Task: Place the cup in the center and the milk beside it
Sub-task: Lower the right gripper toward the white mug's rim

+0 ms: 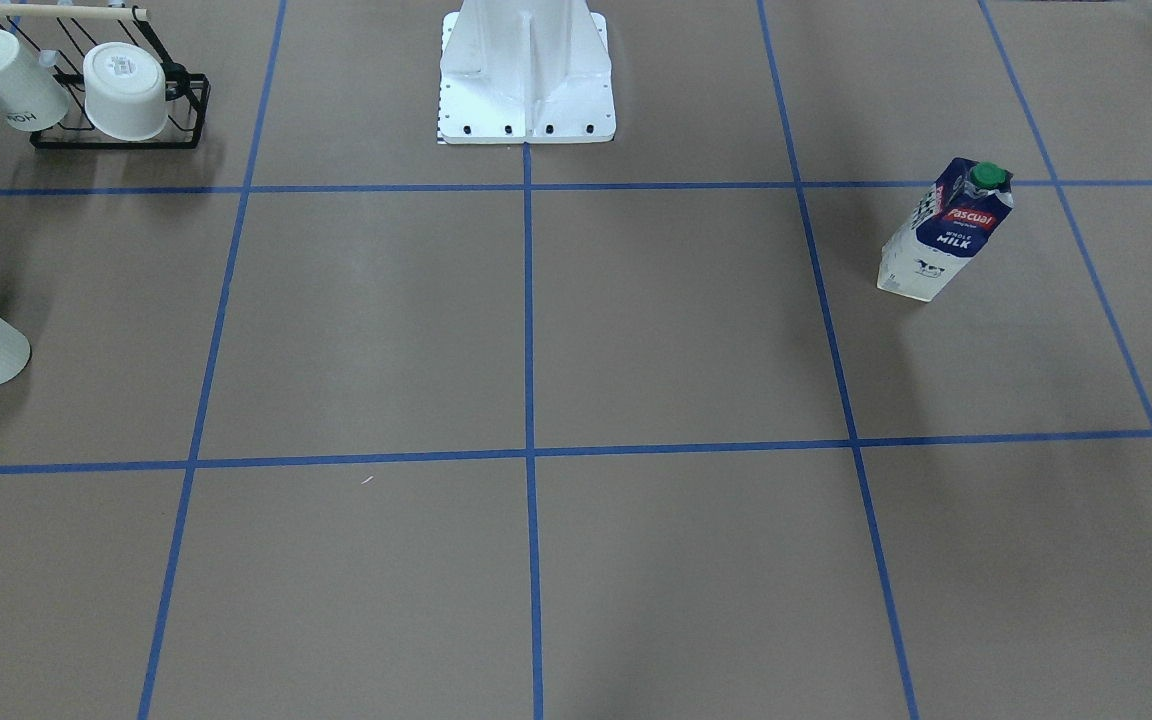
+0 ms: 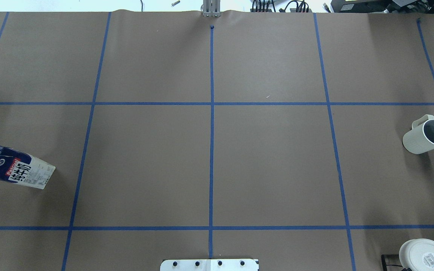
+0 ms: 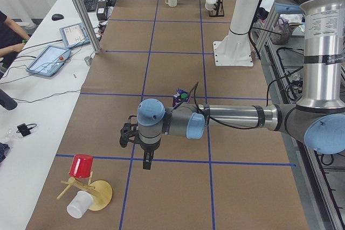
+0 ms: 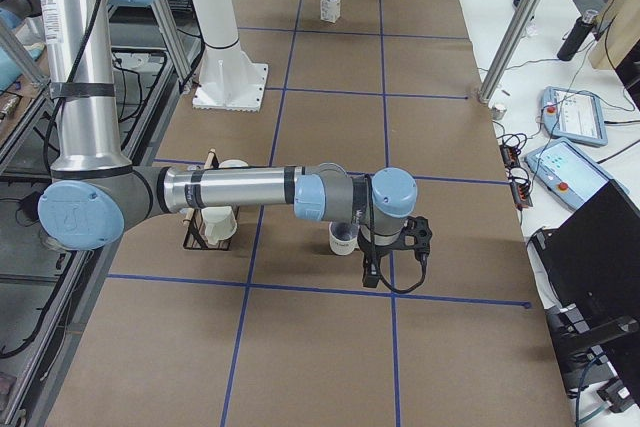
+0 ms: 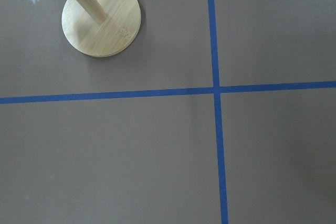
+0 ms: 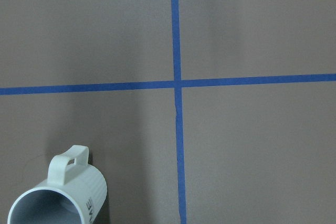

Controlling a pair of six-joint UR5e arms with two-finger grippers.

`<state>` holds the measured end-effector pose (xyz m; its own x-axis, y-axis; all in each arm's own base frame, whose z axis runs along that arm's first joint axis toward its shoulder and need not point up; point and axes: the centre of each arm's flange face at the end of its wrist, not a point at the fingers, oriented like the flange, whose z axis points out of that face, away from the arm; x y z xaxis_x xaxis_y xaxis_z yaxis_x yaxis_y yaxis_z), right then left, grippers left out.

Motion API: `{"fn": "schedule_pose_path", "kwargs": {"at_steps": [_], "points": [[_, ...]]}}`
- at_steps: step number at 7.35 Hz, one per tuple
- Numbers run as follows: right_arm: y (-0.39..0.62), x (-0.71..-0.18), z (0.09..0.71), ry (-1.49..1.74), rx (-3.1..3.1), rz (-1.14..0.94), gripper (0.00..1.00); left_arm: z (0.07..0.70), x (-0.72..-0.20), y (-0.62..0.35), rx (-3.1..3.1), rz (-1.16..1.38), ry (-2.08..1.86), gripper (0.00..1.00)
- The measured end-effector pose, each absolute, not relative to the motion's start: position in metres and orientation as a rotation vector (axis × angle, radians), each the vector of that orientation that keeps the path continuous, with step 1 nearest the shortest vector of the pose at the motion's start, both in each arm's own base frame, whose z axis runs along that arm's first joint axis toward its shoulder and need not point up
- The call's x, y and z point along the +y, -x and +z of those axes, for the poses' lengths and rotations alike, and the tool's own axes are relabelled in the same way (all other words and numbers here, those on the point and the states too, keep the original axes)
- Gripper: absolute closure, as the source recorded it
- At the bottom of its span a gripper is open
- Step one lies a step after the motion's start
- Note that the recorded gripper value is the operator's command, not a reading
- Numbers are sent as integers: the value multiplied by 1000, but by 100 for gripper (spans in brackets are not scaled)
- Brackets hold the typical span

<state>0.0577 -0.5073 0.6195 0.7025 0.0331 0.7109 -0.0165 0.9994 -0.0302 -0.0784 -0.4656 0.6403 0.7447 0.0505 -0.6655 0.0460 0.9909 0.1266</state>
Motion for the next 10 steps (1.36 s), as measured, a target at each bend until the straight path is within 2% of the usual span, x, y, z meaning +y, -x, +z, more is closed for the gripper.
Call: {"fn": "schedule_pose_path", "kwargs": {"at_steps": [4, 8, 10], "points": [[-58, -503, 592, -27, -797, 16, 0, 638, -468, 78, 732, 2, -140, 1], [-34, -502, 575, -100, -901, -51, 0, 686, -467, 77, 735, -26, -108, 1], [5, -493, 579, -78, -964, -113, 0, 690, -465, 78, 738, -44, -118, 1]]}}
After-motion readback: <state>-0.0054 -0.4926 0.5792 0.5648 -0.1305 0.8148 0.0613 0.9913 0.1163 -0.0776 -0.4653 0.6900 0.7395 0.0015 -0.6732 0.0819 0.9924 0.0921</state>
